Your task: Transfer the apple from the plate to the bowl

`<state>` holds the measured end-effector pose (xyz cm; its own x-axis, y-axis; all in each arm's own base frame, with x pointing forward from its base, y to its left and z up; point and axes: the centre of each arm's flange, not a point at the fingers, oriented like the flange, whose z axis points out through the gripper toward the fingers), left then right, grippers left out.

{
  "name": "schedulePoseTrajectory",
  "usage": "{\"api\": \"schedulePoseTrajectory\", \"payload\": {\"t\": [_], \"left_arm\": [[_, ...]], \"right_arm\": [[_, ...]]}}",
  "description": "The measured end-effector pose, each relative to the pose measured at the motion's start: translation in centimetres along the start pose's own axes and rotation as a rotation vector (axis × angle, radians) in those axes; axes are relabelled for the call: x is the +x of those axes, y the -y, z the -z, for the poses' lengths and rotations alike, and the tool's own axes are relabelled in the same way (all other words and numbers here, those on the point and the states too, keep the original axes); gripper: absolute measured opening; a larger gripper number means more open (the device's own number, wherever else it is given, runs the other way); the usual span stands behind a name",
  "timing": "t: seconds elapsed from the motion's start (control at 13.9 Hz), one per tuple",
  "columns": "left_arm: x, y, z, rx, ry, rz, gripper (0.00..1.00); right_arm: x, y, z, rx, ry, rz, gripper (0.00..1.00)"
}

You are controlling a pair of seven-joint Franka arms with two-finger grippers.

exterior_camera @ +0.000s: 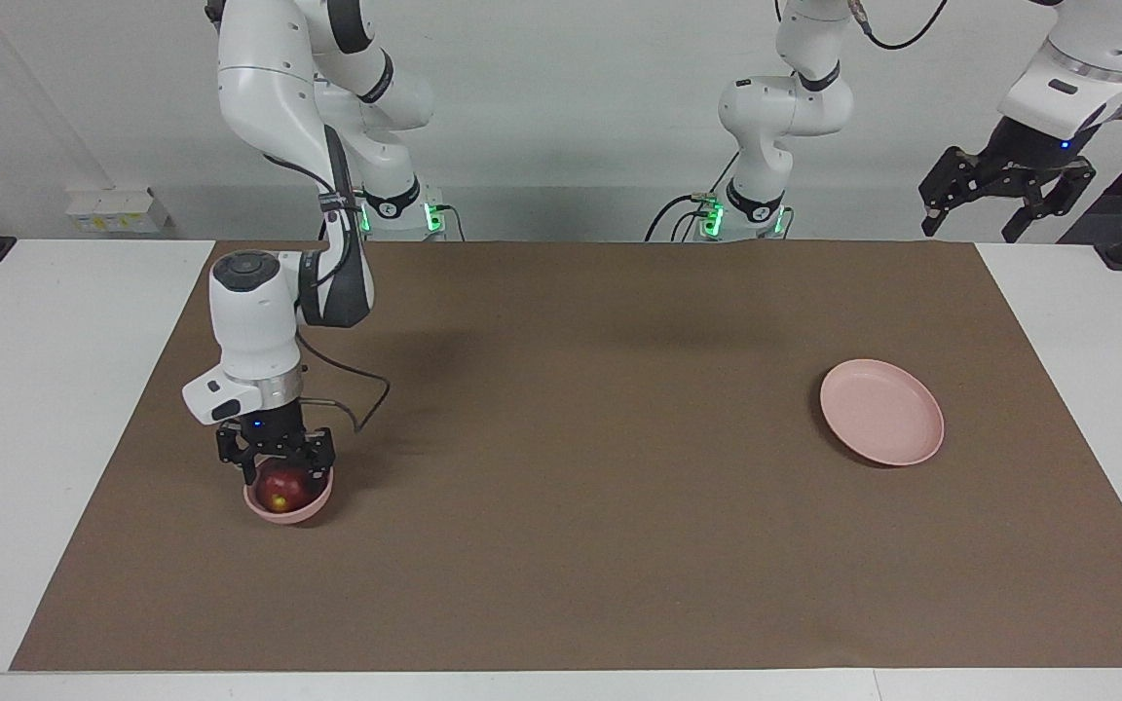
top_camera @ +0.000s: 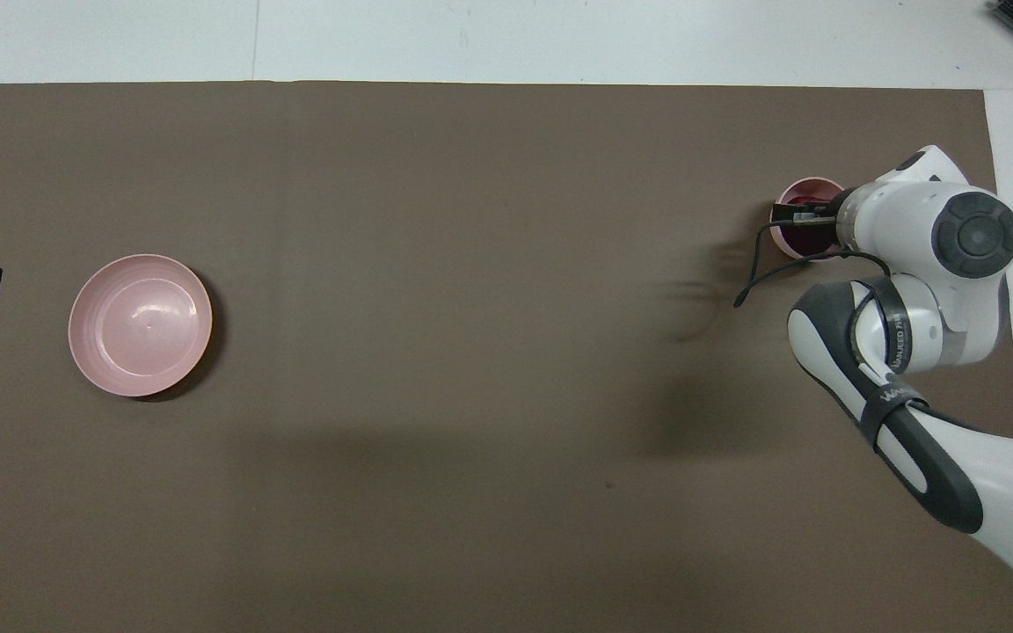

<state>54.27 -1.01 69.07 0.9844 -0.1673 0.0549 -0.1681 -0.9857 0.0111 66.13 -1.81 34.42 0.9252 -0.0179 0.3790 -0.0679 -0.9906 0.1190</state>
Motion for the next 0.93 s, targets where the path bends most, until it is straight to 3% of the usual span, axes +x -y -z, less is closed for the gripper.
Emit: {"api": "schedulePoseTrajectory", "payload": {"t": [0.14,0.36,0.57,0.93], "left_arm": [[0.0,-0.1,0.0,0.000,0.000,-0.002,1.00],[0.0,-0.3,0.0,0.000,0.000,-0.006,1.00],[0.0,-0.3,0.0,0.000,-0.001,-0.006,1.00],[0.0,-0.3,0.1,0.000,-0.001,-0.006,1.00]], "right_arm": [[0.5,-0.1,0.6,-0.001,-0.011,0.014,1.00],[1.2,-0.5,2.6,-0.016,0.021,0.026,1.00],[1.9,-0.3,7.5,-0.030,0.120,0.014,1.00],[1.4,-0.2,19.2,0.009,0.294,-0.044,1.00]]}}
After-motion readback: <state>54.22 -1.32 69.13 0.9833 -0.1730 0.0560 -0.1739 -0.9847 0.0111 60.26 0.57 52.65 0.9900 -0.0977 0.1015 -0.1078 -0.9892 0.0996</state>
